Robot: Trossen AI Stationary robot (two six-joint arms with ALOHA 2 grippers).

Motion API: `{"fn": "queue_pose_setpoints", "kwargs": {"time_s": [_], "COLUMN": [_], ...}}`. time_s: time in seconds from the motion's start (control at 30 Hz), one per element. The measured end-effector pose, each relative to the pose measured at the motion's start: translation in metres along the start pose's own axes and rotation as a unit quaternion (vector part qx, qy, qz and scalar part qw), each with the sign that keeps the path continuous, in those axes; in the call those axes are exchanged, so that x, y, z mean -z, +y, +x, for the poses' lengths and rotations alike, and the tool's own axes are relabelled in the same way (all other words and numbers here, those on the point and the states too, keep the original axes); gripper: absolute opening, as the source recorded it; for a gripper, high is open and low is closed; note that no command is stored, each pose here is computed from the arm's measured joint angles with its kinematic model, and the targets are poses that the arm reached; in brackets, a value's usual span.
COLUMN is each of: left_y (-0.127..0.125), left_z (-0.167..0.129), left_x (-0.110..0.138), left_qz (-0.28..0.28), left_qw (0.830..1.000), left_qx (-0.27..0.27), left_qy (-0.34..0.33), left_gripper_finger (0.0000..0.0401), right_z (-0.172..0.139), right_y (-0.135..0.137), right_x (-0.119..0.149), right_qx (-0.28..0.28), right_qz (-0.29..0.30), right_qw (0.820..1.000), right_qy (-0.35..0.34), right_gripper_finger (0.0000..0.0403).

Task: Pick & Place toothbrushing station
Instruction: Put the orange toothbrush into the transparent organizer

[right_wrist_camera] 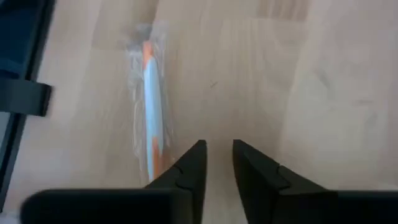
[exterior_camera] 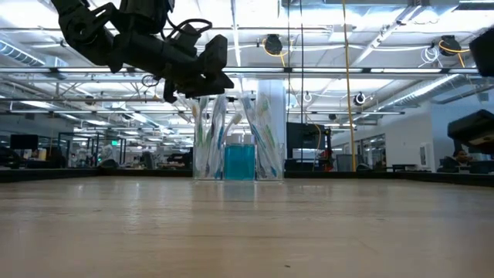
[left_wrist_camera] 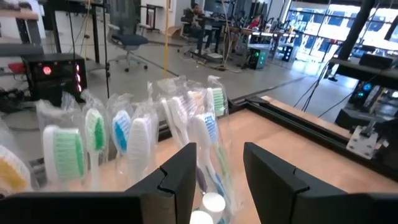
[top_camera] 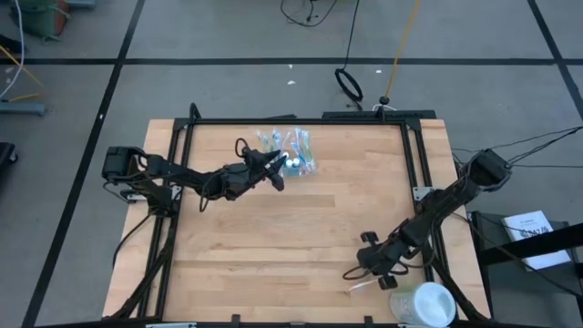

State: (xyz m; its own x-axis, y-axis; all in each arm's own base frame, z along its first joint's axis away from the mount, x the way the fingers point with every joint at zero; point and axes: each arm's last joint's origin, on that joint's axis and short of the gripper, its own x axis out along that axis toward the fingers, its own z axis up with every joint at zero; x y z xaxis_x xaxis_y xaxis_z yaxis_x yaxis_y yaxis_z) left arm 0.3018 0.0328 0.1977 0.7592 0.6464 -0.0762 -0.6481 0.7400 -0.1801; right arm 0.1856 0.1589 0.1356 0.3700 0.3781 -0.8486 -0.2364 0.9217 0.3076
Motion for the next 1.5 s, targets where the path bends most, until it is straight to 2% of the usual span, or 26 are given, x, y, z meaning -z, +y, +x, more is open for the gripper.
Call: {"fn": "queue_pose_setpoints", "kwargs": {"time_s": [0.17,0.3,0.6,0.77,0.87,0.97,1.1,1.17,1.23,1.3,1.4,1.5], "left_y": [0.0,0.0,0.001,0.0,0.0,0.0,0.0,-0.001,-0.002,-0.004,-0.008,-0.012], "left_z": [0.0,0.0,0.0,0.0,0.0,0.0,0.0,0.0,0.0,0.0,-0.001,-0.003], "left_x": [0.001,0.001,0.002,0.002,0.002,0.002,0.002,0.002,0.002,0.003,0.004,0.005], "left_qz": [-0.026,-0.036,-0.047,-0.048,-0.049,-0.049,-0.049,-0.05,-0.058,-0.077,-0.118,-0.16], "left_qw": [1.0,0.999,0.999,0.999,0.999,0.999,0.999,0.998,0.998,0.994,0.981,0.962], "left_qx": [-0.001,-0.001,-0.003,-0.003,-0.002,-0.002,0.011,0.018,0.034,0.067,0.139,0.2], "left_qy": [0.002,0.006,0.01,0.01,0.01,0.01,0.013,0.015,0.019,0.032,0.062,0.096], "left_gripper_finger": [0.0136,0.0136,0.0136,0.0136,0.0136,0.0136,0.0136,0.0136,0.0136,0.0136,0.0136,0.0136], "right_z": [0.002,-0.001,0.015,0.022,0.022,0.022,0.022,0.022,0.022,0.021,0.02,0.015], "right_y": [0.004,0.013,0.019,0.018,0.017,0.016,0.01,0.005,-0.001,-0.007,-0.019,-0.03], "right_x": [-0.002,-0.013,0.0,0.002,0.003,0.002,-0.001,-0.004,-0.008,-0.014,-0.025,-0.041], "right_qx": [-0.013,-0.05,-0.041,-0.034,-0.027,-0.01,0.005,0.012,0.027,0.062,0.125,0.204], "right_qz": [0.004,-0.043,-0.092,-0.151,-0.219,-0.276,-0.327,-0.346,-0.376,-0.416,-0.495,-0.569], "right_qw": [1.0,0.995,0.994,0.988,0.975,0.961,0.944,0.938,0.925,0.906,0.857,0.792], "right_qy": [-0.011,-0.073,-0.036,-0.027,-0.025,-0.03,-0.031,-0.032,-0.037,-0.05,-0.066,-0.089], "right_gripper_finger": [0.0117,0.0137,0.0141,0.014,0.0124,0.0087,0.0023,0.0015,0.0022,0.003,0.0026,0.0015]}}
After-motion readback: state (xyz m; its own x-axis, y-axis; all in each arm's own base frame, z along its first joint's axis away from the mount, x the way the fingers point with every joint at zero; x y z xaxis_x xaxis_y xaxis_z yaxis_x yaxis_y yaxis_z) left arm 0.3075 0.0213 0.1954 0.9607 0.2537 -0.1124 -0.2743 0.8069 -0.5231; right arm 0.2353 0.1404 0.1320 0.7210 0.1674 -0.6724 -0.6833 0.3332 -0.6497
